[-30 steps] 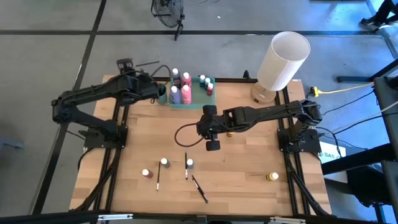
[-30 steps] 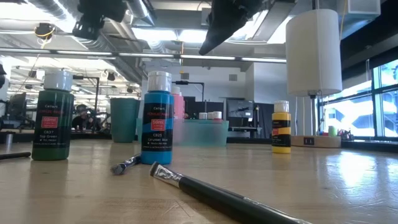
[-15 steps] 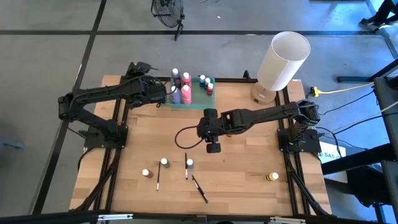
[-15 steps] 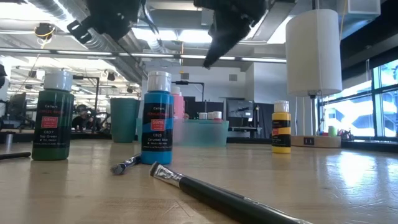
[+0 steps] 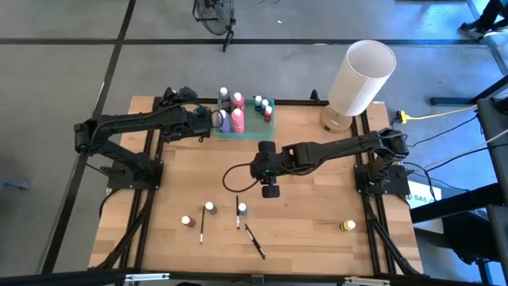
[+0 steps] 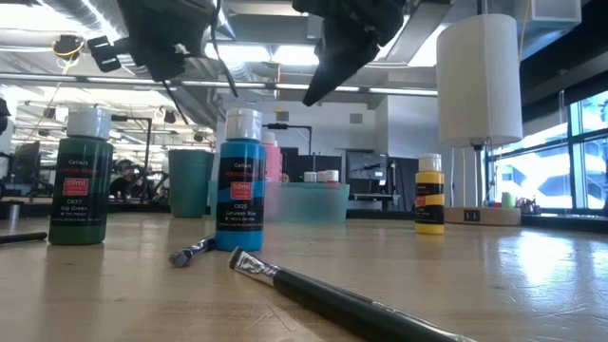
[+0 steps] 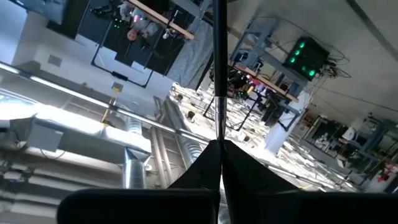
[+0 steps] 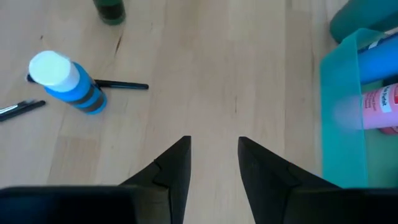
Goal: Pick & Place Paint Supplies
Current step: Put the silver paintbrush into the green cup
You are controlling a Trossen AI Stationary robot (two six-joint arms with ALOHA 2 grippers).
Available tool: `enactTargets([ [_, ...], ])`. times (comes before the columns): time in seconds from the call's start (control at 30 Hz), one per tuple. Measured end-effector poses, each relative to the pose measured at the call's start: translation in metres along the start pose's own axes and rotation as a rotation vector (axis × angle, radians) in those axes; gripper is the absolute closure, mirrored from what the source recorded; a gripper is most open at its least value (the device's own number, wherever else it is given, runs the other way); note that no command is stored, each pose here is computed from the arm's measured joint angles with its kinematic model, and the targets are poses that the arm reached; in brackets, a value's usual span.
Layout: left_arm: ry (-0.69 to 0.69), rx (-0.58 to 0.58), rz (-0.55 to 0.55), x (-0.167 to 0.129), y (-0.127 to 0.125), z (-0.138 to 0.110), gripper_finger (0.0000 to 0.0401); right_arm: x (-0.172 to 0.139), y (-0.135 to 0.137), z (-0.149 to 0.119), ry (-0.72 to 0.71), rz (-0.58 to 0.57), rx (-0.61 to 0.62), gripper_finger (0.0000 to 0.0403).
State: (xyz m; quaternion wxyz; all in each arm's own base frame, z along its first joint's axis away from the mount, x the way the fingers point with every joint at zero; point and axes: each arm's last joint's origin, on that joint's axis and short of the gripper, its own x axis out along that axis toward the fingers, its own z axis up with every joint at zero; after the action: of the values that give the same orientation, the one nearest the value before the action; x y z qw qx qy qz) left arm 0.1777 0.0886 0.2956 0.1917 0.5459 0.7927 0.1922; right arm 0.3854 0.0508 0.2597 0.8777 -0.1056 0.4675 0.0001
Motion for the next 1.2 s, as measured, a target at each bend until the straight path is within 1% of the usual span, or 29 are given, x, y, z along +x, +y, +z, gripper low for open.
enactTargets([
  [0.13, 0.001, 0.035, 0.0, 0.0, 0.0, 0.0, 0.0399, 0.0, 0.0, 0.001, -0.006, 0.0, 0.015, 0.0268],
  [0.37, 0.032, 0.245, -0.023, 0.008, 0.0, -0.001, 0.0399, 0.0, 0.0, 0.002, -0.017, -0.001, 0.018, 0.0268],
  [0.43, 0.034, 0.242, -0.031, 0.01, 0.001, 0.0, 0.0399, 0.0, 0.0, 0.002, -0.016, -0.001, 0.017, 0.0268],
  [0.6, 0.027, 0.159, -0.025, 0.01, 0.007, 0.004, 0.0399, 0.0, -0.001, 0.003, -0.028, -0.003, -0.006, 0.0268],
  [0.67, 0.022, 0.149, -0.015, 0.008, 0.008, 0.005, 0.0399, 0.0, -0.002, 0.004, -0.04, -0.006, -0.013, 0.0268],
  [0.83, 0.006, 0.201, 0.013, 0.001, 0.01, 0.011, 0.0399, 0.001, -0.007, 0.005, -0.049, -0.014, -0.016, 0.0268],
  [1.0, -0.018, 0.256, 0.041, -0.007, 0.013, 0.028, 0.0399, 0.001, -0.008, 0.004, -0.047, -0.017, -0.016, 0.0268],
  [1.2, -0.005, 0.291, 0.039, -0.006, 0.015, 0.04, 0.0399, 0.001, -0.008, 0.004, -0.043, -0.016, -0.021, 0.0268],
])
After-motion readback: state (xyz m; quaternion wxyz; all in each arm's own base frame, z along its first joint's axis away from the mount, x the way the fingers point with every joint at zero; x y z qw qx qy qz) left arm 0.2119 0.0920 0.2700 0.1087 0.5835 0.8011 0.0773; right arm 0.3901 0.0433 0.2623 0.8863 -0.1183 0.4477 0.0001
